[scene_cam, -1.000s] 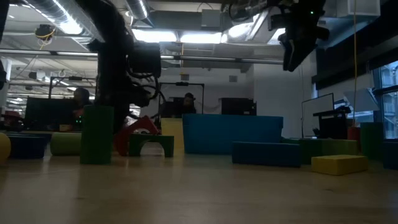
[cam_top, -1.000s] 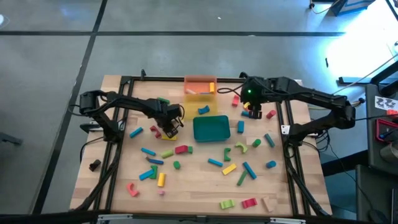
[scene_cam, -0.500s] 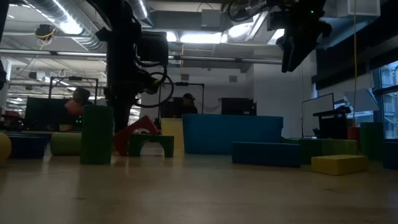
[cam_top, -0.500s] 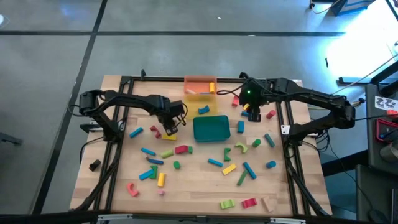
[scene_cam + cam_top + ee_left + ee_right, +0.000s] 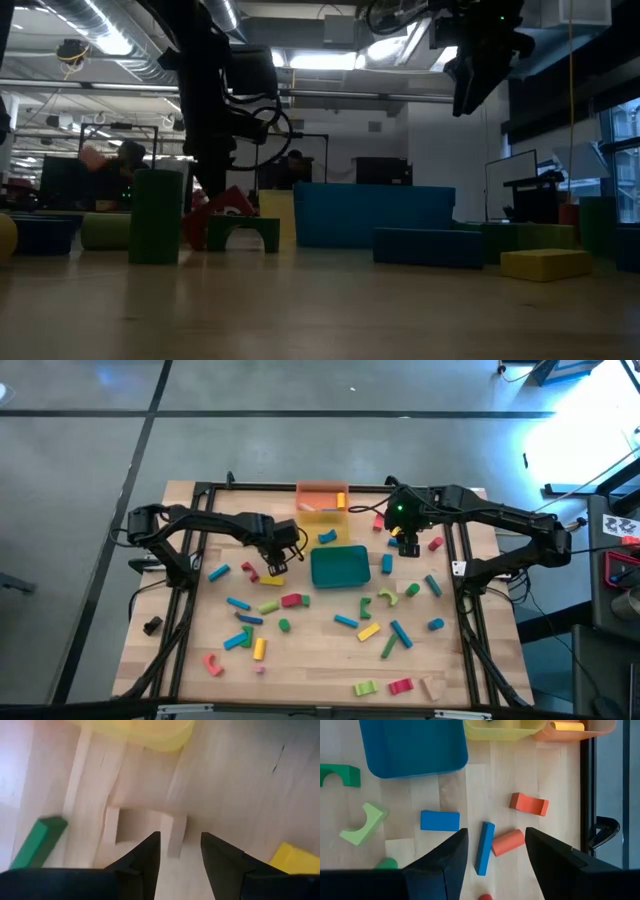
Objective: Sort blocks by size
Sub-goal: Put the brown arch block into the yellow bin
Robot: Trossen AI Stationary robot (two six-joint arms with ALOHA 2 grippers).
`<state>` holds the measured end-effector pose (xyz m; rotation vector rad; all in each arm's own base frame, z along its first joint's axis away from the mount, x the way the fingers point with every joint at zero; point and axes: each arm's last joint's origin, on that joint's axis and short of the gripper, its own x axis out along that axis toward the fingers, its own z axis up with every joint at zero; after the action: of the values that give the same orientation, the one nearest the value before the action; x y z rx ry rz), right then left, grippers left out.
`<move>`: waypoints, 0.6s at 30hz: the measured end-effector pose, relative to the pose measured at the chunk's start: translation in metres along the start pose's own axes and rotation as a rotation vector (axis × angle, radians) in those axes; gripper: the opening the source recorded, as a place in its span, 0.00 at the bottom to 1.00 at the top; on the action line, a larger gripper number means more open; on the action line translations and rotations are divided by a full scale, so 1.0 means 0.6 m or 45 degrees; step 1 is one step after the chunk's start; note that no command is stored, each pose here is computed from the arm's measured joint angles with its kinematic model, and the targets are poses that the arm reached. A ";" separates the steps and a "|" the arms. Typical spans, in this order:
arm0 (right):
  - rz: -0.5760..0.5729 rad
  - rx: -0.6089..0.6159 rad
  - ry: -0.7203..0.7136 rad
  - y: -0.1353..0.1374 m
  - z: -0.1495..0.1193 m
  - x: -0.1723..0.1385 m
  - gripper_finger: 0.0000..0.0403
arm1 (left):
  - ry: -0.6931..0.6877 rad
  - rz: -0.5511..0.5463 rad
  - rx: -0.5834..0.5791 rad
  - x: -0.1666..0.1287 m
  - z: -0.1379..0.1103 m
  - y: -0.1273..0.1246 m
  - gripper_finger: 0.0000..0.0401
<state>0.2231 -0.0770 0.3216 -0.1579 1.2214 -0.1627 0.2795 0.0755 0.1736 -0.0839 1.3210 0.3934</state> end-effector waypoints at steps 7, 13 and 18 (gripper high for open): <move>0.000 0.029 0.000 0.000 0.000 0.000 0.49 | -0.002 0.000 0.008 0.010 -0.007 -0.001 0.33; 0.000 0.030 0.000 0.000 0.000 0.000 0.49 | -0.042 -0.001 0.056 0.019 -0.010 -0.003 0.33; 0.000 0.032 0.000 0.000 0.000 0.000 0.49 | -0.055 -0.001 0.085 0.033 -0.020 -0.005 0.33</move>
<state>0.2230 -0.0770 0.3216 -0.1362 1.2193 -0.1778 0.2729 0.0738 0.1513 -0.0195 1.2901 0.3484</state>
